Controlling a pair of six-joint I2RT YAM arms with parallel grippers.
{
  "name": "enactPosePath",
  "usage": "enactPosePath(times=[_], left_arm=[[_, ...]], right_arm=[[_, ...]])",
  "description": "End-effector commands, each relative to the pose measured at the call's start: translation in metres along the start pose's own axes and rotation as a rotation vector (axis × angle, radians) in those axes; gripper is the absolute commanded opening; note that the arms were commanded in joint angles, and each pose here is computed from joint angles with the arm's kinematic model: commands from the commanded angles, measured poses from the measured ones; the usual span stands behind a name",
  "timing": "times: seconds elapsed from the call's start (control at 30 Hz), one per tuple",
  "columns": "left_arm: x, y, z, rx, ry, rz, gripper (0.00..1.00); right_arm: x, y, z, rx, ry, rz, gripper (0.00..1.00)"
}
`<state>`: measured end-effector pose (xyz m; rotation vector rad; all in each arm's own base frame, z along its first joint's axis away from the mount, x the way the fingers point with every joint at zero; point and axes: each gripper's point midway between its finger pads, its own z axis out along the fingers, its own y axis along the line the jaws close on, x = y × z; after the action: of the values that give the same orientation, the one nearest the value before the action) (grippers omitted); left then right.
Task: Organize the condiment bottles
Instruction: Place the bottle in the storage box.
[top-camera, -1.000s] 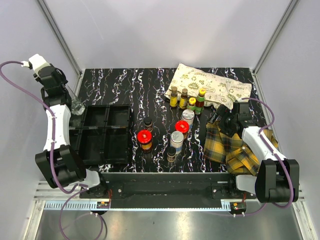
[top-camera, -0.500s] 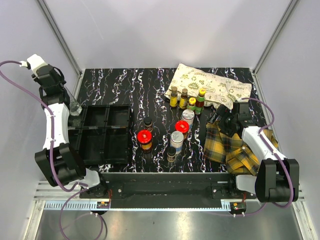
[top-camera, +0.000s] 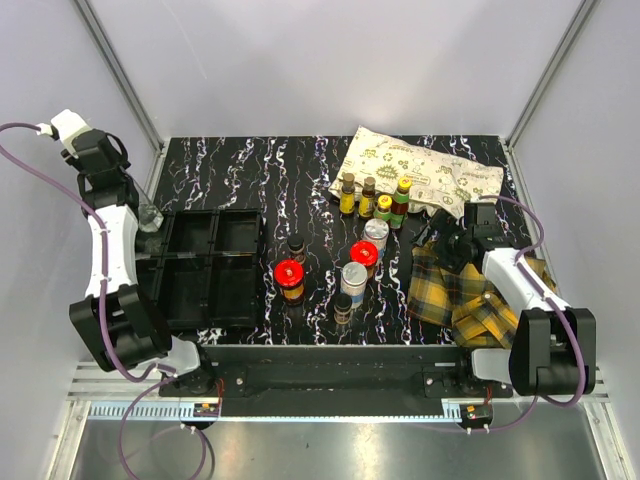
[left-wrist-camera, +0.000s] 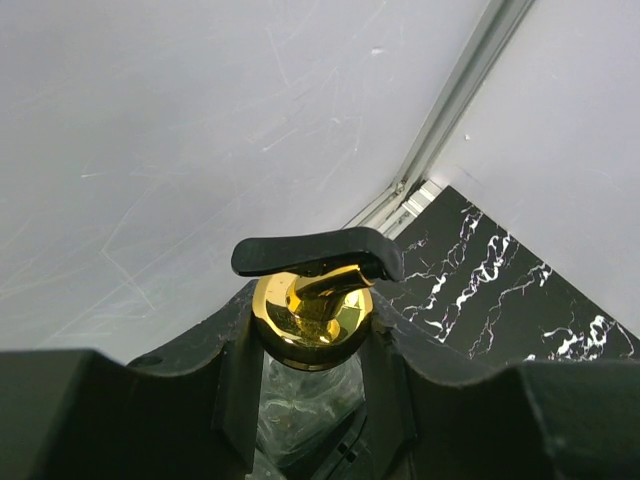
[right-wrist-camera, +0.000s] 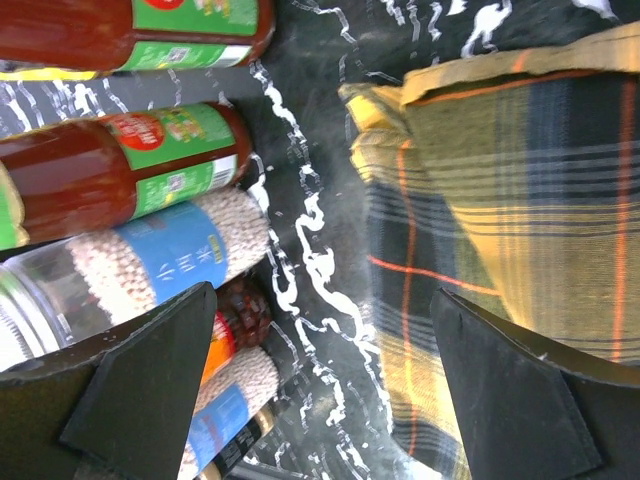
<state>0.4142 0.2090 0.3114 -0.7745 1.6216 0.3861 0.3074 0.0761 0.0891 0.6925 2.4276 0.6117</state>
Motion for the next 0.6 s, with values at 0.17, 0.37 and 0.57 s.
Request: enactPosePath(times=[0.17,0.37,0.57], left_arm=[[0.006,0.008,0.011,-0.062,0.028,-0.043,0.00],[-0.005,0.007,0.005,-0.052,0.017,-0.030,0.00],[-0.020,-0.006,-0.001,0.015,0.004,-0.034,0.00]], right_arm=[[-0.021,0.034,-0.023,-0.087,-0.044,0.025,0.97],[-0.019,0.031,-0.033,-0.077,-0.076,0.077,0.96],[-0.018,0.032,-0.039,-0.082,-0.093,0.115,0.95]])
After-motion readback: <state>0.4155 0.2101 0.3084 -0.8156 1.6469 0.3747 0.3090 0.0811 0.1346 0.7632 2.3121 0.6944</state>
